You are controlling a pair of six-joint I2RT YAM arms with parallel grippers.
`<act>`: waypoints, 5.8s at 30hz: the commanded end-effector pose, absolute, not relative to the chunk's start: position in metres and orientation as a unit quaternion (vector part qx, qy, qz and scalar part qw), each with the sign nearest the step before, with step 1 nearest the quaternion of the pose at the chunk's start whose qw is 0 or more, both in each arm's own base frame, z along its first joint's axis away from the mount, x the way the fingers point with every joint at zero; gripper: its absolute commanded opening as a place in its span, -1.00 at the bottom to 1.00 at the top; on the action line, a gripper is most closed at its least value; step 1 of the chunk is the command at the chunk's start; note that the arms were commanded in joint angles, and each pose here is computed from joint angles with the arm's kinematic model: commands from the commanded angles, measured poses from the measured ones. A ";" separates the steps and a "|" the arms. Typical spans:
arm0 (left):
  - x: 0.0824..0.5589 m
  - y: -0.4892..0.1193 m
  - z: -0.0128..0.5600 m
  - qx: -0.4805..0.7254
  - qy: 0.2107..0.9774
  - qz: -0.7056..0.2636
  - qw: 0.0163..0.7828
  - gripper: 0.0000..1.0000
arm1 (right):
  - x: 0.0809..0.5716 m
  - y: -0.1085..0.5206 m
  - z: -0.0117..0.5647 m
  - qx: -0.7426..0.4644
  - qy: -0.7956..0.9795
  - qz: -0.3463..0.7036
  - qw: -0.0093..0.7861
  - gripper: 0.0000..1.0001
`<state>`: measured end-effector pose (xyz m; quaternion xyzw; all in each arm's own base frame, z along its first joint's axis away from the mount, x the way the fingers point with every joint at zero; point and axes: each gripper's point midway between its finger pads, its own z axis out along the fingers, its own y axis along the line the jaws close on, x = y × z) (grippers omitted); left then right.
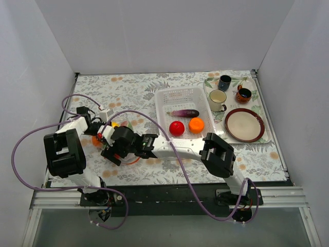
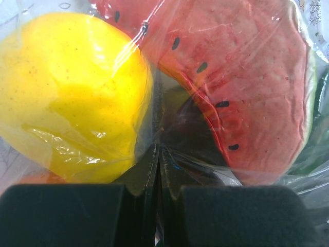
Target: Open the zip-top bag and remove the fake food
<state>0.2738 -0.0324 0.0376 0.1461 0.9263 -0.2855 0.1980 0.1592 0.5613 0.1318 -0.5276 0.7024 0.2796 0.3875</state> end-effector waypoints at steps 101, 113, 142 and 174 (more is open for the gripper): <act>0.300 0.009 0.044 -0.047 0.961 -0.192 0.194 -1.00 | 0.344 0.313 0.173 -0.248 0.855 0.032 0.454 0.97; 0.315 0.012 0.051 -0.076 0.958 -0.193 0.198 -1.00 | 0.264 0.410 0.204 -0.392 0.774 0.065 0.494 0.97; 0.303 0.019 0.041 -0.067 0.964 -0.164 0.199 -1.00 | 0.164 0.537 0.087 -0.543 0.718 0.229 0.370 0.92; 0.302 0.017 0.031 -0.071 0.964 -0.172 0.191 -1.00 | 0.325 0.319 0.197 -0.274 0.820 0.074 0.497 -0.97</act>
